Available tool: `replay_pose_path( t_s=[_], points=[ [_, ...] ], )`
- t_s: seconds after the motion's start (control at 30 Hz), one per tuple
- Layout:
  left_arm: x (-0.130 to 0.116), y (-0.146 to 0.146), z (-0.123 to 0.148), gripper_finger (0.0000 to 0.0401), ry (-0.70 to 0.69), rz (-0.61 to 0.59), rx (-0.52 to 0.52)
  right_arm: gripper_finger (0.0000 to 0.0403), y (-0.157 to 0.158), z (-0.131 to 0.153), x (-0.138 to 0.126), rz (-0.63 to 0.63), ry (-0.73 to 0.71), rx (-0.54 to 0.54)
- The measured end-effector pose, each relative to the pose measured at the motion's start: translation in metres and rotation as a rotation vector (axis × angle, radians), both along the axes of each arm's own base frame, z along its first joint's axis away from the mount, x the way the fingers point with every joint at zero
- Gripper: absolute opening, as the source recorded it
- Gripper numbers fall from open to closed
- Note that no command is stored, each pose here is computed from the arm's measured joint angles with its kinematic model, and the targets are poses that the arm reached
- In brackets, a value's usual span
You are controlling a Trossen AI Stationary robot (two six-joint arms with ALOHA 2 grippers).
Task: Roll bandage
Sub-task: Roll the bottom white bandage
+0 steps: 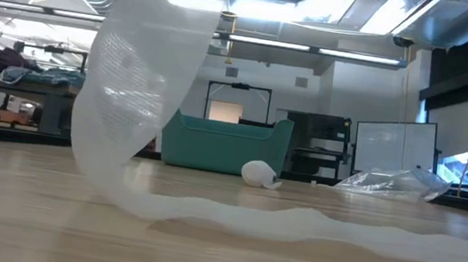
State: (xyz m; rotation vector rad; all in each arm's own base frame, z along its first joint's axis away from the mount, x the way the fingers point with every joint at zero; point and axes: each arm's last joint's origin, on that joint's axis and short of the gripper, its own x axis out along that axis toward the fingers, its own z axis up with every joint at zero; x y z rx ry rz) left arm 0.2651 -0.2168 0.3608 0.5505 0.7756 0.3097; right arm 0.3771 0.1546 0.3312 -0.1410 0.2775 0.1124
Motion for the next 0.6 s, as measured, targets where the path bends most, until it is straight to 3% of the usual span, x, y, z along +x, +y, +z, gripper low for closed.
replay_pose_path(
  t_s=[0.23,0.4,0.6],
  points=[
    [-0.0001,0.0003,-0.0002,0.0043,-0.008,0.015,-0.014,0.0105,0.0009,0.0014,0.0001,0.008,-0.016,-0.014],
    [0.0004,0.0007,-0.0005,0.0043,-0.051,0.072,-0.084,0.0049,0.0006,-0.0002,-0.0004,0.009,0.000,-0.027],
    [0.0068,0.0090,-0.0009,0.0052,-0.079,0.148,-0.146,0.0048,0.0001,-0.0006,-0.0010,0.011,0.007,-0.051]
  ],
)
